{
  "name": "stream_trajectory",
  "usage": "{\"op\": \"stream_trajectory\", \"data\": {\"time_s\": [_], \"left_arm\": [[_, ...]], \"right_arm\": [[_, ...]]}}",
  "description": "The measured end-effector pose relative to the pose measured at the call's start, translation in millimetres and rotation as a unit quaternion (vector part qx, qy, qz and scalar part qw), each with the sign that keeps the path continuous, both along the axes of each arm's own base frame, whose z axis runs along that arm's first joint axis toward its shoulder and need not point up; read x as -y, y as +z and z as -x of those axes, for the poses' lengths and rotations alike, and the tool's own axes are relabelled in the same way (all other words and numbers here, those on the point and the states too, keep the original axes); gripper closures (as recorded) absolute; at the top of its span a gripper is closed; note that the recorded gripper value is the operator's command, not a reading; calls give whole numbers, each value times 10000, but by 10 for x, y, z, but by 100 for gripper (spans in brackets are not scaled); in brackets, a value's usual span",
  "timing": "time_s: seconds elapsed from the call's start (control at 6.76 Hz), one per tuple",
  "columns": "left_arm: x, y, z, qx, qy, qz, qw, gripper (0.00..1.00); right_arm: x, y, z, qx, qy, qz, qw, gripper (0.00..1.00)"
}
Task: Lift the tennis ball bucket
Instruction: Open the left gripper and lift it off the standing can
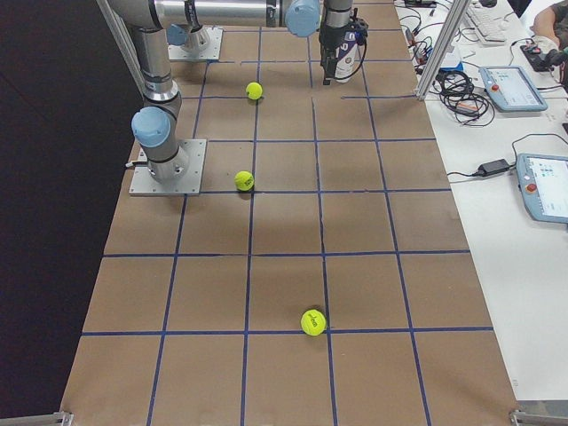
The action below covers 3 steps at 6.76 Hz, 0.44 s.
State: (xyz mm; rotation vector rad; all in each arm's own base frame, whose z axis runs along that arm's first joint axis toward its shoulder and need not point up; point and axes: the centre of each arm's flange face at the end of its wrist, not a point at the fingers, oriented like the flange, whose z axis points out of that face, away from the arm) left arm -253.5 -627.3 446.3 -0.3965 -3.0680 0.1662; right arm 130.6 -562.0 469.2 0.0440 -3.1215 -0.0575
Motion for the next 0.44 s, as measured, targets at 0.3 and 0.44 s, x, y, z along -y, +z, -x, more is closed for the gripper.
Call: {"op": "stream_trajectory", "data": {"time_s": [0.3,0.44], "left_arm": [[-396,538,-346,16,114,16,9999,0],[-592,768,-551,26,232,132,9996,0]], "right_arm": [[2,-5,-2,0,4,-4,10000,0],[1,-1,-5,0,4,-1,10000,0]]}}
